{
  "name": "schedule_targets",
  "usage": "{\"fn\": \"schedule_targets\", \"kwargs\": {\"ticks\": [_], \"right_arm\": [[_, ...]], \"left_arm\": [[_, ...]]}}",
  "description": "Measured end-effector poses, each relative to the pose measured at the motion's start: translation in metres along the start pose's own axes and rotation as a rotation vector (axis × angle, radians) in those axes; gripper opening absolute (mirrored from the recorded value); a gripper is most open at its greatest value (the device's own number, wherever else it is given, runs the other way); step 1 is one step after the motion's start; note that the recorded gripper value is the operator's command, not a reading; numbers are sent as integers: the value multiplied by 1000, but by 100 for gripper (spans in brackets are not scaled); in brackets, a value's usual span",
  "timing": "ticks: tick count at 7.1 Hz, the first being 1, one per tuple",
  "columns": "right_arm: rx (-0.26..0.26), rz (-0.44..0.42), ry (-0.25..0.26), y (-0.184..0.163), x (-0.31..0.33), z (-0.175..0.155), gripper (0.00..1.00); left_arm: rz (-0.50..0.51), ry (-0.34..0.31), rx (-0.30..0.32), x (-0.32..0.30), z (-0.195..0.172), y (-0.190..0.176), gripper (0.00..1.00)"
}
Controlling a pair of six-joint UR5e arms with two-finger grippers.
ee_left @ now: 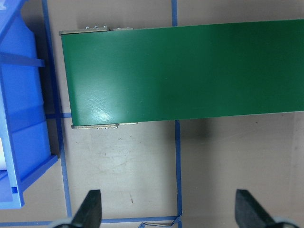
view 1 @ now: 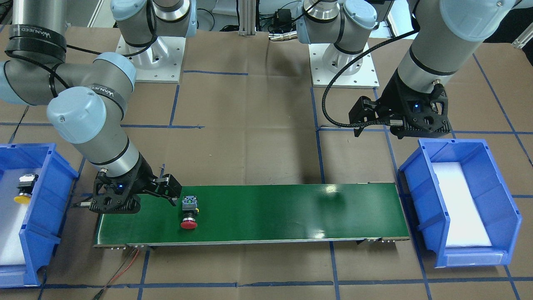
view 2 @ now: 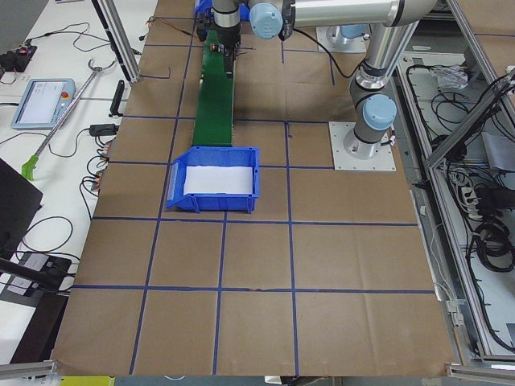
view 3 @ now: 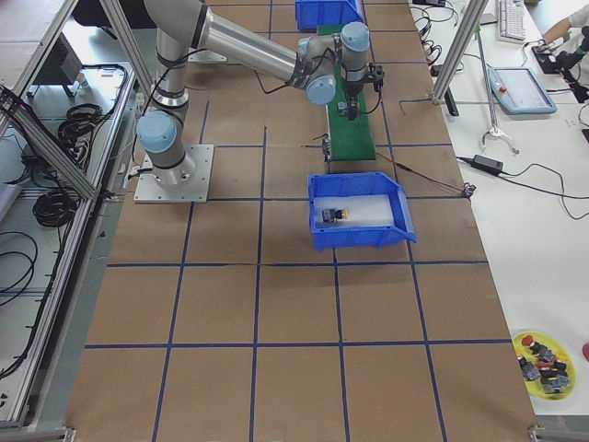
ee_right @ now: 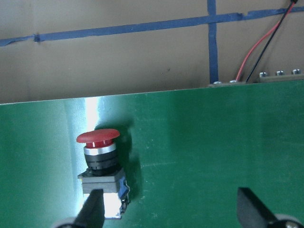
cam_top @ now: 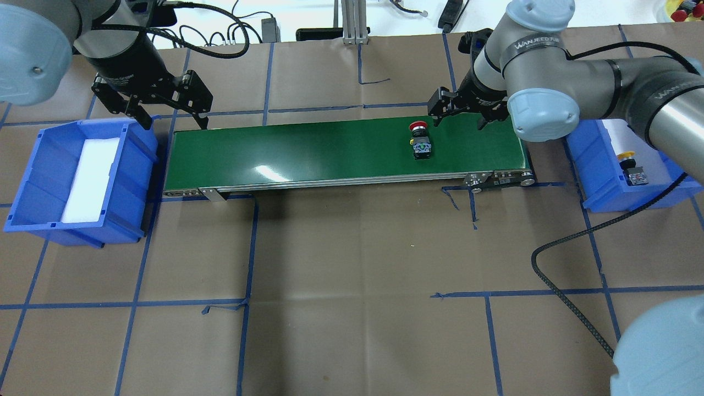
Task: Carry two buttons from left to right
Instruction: 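Grasp the red button on the belt with the right gripper and lift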
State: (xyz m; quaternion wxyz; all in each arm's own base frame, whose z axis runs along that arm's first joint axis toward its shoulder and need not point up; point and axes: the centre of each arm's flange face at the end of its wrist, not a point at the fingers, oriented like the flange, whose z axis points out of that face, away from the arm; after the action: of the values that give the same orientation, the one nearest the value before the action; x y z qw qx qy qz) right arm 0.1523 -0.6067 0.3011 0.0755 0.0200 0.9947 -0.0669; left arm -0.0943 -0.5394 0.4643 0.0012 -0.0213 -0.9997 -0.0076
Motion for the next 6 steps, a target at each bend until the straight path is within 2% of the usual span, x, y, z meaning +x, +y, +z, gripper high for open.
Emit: {"fn": "schedule_targets", "kwargs": {"ticks": [2, 5, 6], "right_arm": [[5, -17, -1, 0, -10, 12, 97], [-31, -23, 7, 5, -11, 38, 98], [-47, -22, 14, 9, -9, 47, 92]], "left_arm": [[1, 1, 0, 0, 0, 0, 100], [0, 1, 0, 0, 0, 0, 100], [0, 1, 0, 0, 0, 0, 100]]}}
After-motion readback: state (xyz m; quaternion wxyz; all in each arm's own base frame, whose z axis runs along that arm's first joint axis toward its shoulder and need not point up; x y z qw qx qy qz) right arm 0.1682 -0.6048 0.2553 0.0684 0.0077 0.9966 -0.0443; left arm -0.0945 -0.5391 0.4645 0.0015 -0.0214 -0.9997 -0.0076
